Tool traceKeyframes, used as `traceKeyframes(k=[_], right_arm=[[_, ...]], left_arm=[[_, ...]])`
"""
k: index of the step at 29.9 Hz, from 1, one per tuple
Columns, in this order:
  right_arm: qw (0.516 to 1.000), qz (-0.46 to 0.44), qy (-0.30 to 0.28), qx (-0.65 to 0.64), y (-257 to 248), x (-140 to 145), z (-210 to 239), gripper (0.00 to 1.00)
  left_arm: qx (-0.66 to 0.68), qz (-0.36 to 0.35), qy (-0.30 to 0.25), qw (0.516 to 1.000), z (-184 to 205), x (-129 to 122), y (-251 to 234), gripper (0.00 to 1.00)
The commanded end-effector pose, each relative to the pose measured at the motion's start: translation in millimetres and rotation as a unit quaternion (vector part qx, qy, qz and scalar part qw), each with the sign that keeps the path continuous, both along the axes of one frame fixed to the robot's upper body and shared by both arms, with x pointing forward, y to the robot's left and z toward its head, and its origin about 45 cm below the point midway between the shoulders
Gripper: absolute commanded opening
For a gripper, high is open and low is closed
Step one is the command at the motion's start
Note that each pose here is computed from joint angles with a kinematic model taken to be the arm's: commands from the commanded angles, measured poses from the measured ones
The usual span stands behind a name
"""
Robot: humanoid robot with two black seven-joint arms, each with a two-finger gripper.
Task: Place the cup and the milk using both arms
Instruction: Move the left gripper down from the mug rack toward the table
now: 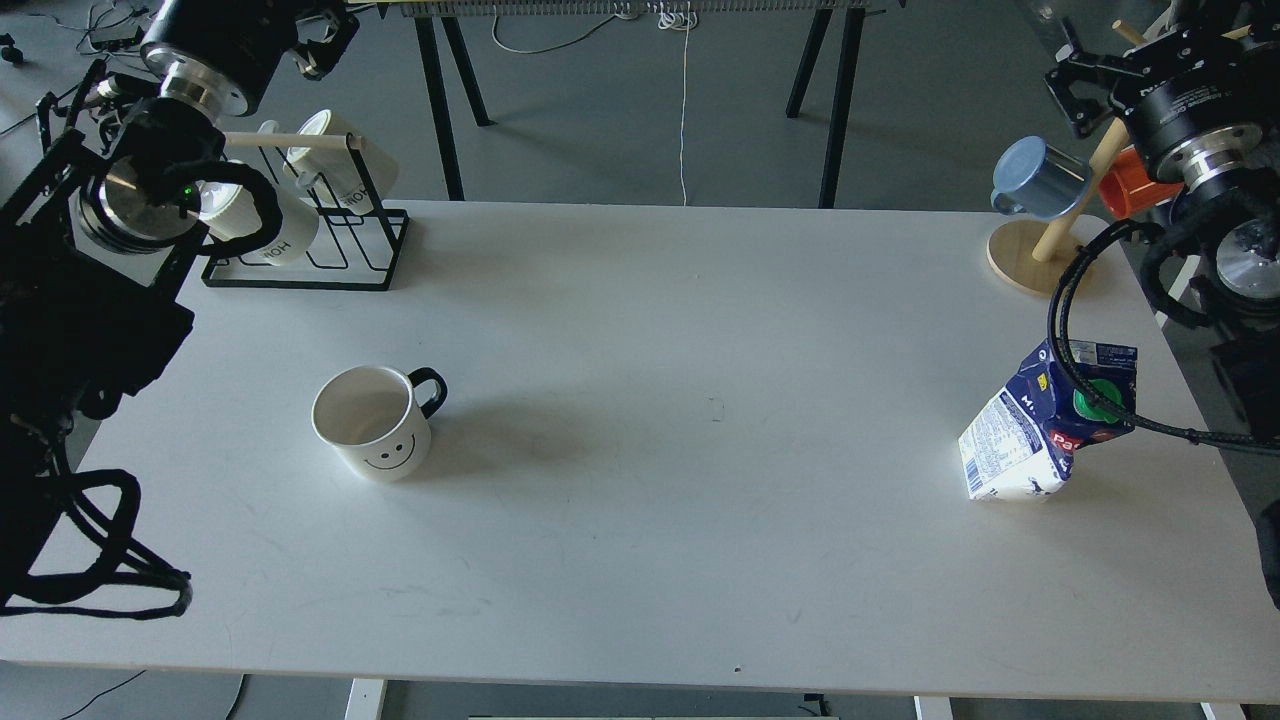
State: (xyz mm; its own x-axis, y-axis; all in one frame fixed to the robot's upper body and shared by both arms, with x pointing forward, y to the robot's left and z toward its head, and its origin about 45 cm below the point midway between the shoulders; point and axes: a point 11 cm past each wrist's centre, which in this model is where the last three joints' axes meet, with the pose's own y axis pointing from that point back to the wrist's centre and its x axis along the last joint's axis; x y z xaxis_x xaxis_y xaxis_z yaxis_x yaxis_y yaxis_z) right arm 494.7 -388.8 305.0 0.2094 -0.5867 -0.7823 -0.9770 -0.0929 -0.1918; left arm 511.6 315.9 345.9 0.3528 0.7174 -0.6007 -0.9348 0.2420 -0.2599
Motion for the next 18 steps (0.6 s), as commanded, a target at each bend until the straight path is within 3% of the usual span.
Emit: traceKeyframes(k=[1, 8, 12, 18], right_arm=[[1.000, -0.001, 0.002, 0.004, 1.8, 0.8, -2.6, 0.99], [1.000, 0.007, -0.001, 0.000, 6.4, 2.1, 0.8, 0.99], [1.000, 0.008, -0.001, 0.000, 7.3, 2.2, 1.3, 0.99], [1.000, 0.007, -0.003, 0.002, 7.3, 2.3, 2.2, 0.99]], left_arm=[[-0.011, 0.003, 0.006, 1.000, -3.9, -0.2, -0.2, 0.99], [0.001, 0.012, 0.026, 1.000, -16.1, -3.4, 5.8, 0.99], [0.033, -0.039, -0.017, 0.999, 1.8, -13.5, 5.9, 0.99], [0.217, -0.083, -0.004, 0.973, -0.5, -35.6, 17.0, 0.97]])
